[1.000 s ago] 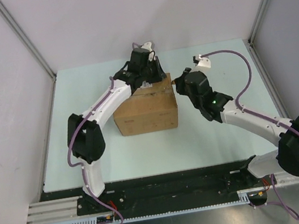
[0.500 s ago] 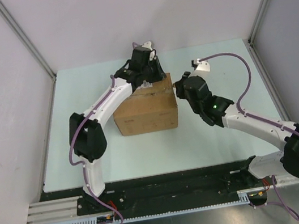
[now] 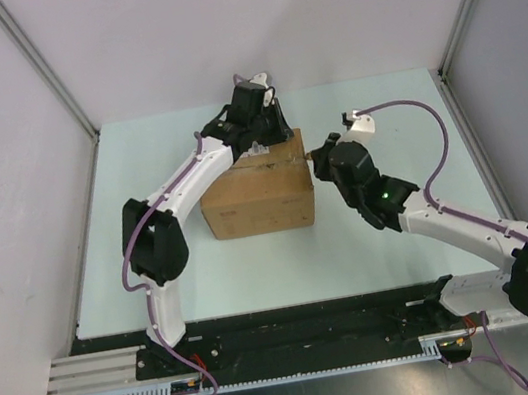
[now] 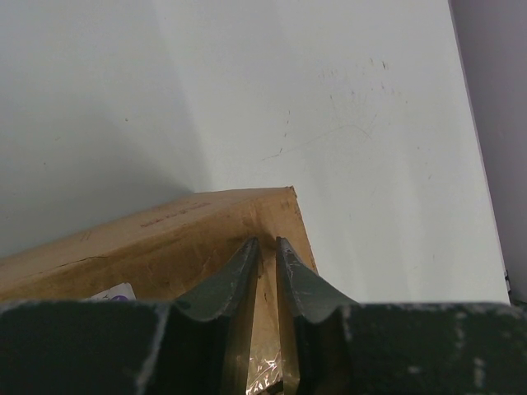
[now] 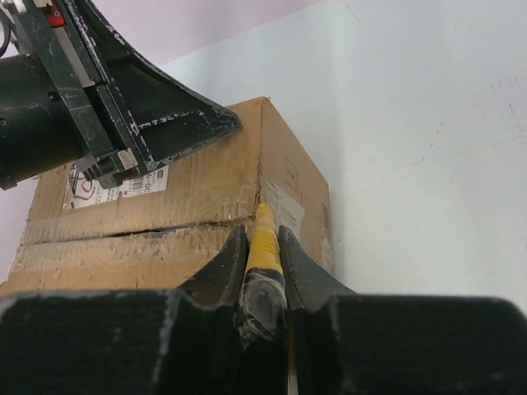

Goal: Unpack the express box

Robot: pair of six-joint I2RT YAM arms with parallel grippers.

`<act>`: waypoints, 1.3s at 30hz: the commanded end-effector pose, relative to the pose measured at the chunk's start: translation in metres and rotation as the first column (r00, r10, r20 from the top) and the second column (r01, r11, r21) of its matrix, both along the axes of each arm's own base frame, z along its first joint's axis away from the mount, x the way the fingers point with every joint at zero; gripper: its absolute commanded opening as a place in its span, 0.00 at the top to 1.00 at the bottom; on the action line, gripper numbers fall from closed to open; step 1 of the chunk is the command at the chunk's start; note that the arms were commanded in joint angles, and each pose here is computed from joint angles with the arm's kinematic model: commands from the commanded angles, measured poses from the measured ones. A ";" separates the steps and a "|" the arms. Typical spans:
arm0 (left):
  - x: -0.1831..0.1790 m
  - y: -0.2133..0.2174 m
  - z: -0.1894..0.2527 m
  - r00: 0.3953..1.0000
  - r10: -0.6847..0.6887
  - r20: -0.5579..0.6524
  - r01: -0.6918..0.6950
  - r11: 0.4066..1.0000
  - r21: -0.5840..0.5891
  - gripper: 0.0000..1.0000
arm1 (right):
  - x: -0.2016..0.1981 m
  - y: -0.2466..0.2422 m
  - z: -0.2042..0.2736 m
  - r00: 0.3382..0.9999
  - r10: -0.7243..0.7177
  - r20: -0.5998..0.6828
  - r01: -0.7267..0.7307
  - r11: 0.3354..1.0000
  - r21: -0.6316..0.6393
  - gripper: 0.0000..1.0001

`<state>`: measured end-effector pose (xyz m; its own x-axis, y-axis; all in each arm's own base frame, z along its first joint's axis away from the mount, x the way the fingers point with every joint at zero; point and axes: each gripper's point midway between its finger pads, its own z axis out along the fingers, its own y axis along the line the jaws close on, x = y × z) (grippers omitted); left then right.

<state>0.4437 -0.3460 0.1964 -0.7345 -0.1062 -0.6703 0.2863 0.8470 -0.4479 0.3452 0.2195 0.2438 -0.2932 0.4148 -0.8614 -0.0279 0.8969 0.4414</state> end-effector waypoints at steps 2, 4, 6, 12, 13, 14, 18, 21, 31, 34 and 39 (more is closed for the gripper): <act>-0.038 0.048 -0.112 0.950 0.080 -0.302 0.002 0.965 0.261 0.78 | -0.026 -0.004 -0.028 0.995 0.044 -0.088 -0.051 0.995 -0.087 1.00; -0.037 0.049 -0.111 0.951 0.081 -0.299 -0.001 0.966 0.260 0.78 | -0.027 -0.005 -0.027 0.996 0.044 -0.082 -0.052 0.995 -0.090 1.00; -0.037 0.049 -0.111 0.950 0.079 -0.301 0.001 0.967 0.256 0.77 | -0.027 -0.006 -0.026 0.996 0.050 -0.075 -0.057 0.994 -0.097 1.00; -0.038 0.043 -0.105 0.951 0.048 -0.306 0.025 0.973 0.229 0.78 | -0.029 0.002 -0.026 0.992 0.098 -0.075 -0.105 0.991 -0.086 1.00; -0.039 0.041 -0.103 0.952 0.036 -0.305 0.035 0.974 0.222 0.78 | -0.029 0.004 -0.027 0.992 0.102 -0.074 -0.108 0.991 -0.079 1.00; -0.038 0.039 -0.095 0.956 0.024 -0.292 0.038 0.978 0.206 0.78 | -0.027 0.005 -0.026 0.992 0.105 -0.068 -0.111 0.991 -0.079 1.00; -0.032 0.028 -0.051 0.977 -0.039 -0.211 0.071 0.986 0.148 0.76 | -0.016 0.012 -0.020 0.994 0.108 -0.025 -0.110 0.993 -0.054 1.00; -0.029 0.026 -0.011 0.990 -0.070 -0.126 0.085 0.990 0.114 0.70 | -0.010 0.008 -0.017 0.995 0.095 -0.015 -0.096 0.995 -0.040 1.00; -0.056 0.035 0.055 0.990 -0.140 0.008 0.139 0.987 0.078 0.60 | 0.002 -0.011 0.006 0.998 0.045 0.040 -0.046 0.999 0.021 1.00; -0.067 0.036 0.062 0.983 -0.178 0.042 0.173 0.979 0.105 0.65 | 0.006 -0.014 0.012 0.998 0.042 0.055 -0.044 0.999 0.031 1.00; -0.087 0.023 0.067 0.955 -0.279 0.099 0.263 0.953 0.150 0.67 | 0.012 -0.013 0.021 0.995 0.052 0.082 -0.055 0.998 0.043 1.00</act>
